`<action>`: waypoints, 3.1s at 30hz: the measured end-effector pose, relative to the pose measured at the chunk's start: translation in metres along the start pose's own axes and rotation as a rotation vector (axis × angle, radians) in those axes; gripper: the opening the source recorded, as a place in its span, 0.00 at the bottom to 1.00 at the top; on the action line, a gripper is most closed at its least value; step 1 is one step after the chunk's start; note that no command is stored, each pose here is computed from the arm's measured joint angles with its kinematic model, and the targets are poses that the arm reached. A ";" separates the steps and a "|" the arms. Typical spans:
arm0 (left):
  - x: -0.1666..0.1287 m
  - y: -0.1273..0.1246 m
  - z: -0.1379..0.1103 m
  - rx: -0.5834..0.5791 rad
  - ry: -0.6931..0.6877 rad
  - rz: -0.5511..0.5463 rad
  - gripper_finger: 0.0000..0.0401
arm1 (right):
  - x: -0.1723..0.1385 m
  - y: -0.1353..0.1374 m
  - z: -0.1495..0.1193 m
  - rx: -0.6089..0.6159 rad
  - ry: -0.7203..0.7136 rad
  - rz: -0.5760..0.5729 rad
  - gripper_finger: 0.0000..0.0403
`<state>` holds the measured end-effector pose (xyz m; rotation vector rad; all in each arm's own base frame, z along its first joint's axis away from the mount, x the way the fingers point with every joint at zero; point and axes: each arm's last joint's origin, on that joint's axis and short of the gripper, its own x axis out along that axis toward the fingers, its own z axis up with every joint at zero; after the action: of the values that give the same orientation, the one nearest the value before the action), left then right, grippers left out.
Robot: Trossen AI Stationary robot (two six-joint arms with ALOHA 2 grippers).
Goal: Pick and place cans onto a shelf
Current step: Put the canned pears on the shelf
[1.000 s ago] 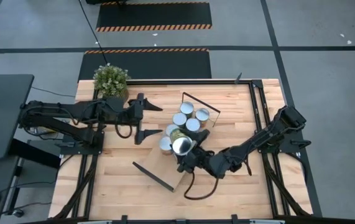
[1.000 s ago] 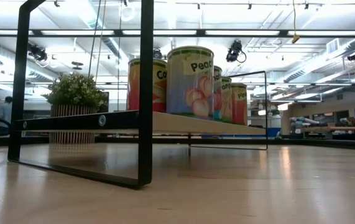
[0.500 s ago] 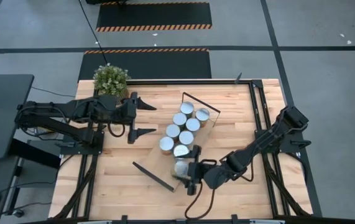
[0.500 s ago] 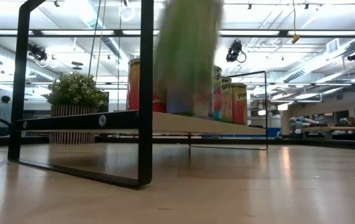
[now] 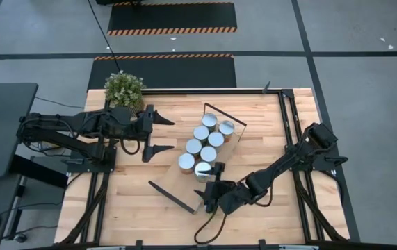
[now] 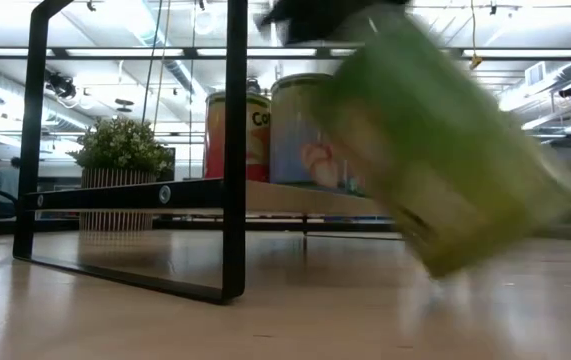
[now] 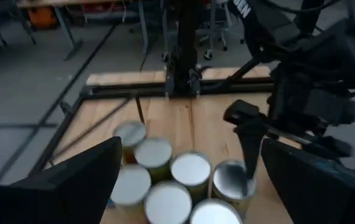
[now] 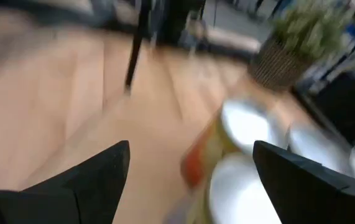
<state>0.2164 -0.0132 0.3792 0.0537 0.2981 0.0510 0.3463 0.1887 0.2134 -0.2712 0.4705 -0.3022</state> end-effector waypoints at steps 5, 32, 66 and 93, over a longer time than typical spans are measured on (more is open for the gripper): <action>0.000 -0.004 -0.011 -0.054 0.113 -0.017 0.98 | -0.037 -0.003 -0.003 0.128 0.123 0.109 0.86; 0.029 -0.007 -0.016 0.014 0.143 -0.001 0.98 | -0.124 0.003 -0.028 0.341 0.583 0.404 0.86; 0.030 -0.006 -0.020 0.019 0.183 0.004 0.98 | -0.093 0.042 -0.065 0.125 1.059 0.293 0.87; 0.054 -0.009 -0.031 -0.046 0.251 0.043 0.98 | -0.091 0.041 -0.074 0.176 1.040 0.263 0.86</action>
<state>0.2592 -0.0175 0.3329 0.0079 0.5469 0.1080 0.2424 0.2441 0.1737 0.1498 1.4832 -0.2059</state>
